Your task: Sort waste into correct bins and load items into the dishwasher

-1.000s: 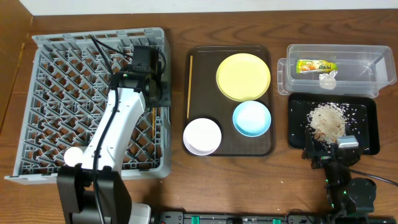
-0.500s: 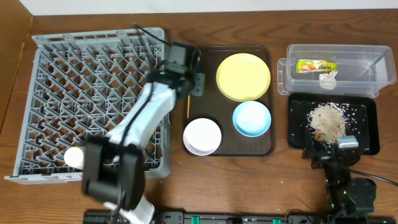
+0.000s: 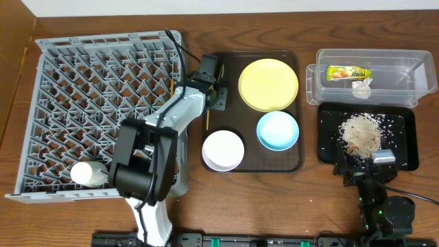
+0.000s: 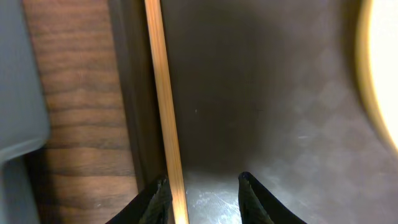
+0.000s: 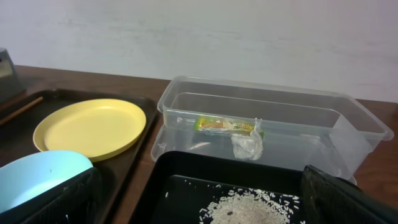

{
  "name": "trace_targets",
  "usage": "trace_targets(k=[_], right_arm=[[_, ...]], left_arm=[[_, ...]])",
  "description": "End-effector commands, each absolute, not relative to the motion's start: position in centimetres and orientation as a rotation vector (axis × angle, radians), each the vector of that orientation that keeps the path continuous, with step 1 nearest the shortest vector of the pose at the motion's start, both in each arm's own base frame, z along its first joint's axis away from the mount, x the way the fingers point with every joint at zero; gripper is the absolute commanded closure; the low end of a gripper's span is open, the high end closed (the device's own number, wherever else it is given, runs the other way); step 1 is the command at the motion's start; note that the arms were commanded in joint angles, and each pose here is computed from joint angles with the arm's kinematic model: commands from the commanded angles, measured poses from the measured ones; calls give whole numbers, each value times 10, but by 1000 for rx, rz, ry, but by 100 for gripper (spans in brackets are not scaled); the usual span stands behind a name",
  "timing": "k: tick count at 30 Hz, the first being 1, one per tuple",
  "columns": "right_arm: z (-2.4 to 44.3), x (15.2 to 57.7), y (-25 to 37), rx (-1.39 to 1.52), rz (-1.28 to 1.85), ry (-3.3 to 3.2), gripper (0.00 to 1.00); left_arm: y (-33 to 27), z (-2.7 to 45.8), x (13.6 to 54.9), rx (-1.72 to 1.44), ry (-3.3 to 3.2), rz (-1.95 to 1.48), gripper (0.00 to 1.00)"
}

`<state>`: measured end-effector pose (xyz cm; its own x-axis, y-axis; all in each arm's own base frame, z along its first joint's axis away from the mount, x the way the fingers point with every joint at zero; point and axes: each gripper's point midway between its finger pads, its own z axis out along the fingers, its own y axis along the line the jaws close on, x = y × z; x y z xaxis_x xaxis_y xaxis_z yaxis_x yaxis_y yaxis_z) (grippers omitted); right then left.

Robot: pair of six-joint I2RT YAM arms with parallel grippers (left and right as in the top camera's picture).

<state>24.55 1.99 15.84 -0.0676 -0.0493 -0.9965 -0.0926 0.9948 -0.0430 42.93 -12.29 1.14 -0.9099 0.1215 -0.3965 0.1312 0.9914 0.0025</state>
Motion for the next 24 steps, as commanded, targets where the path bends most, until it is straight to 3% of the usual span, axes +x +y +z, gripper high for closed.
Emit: trace_targets(k=[1,10,17,24], right_arm=[[157,246,18,-114,22,1638,1],[157,246,18,-114,22,1638,1],[157,246,18,-114,22,1638,1],[157,246,18,-114,22,1638,1]], left_arm=[[-118,-4,428,187,2757,14,63],[-129,-15,421,208,2795,-55,67],[-137,-17,412,141,2833,-114,92],[-138,16,416,138,2798,-128,92]])
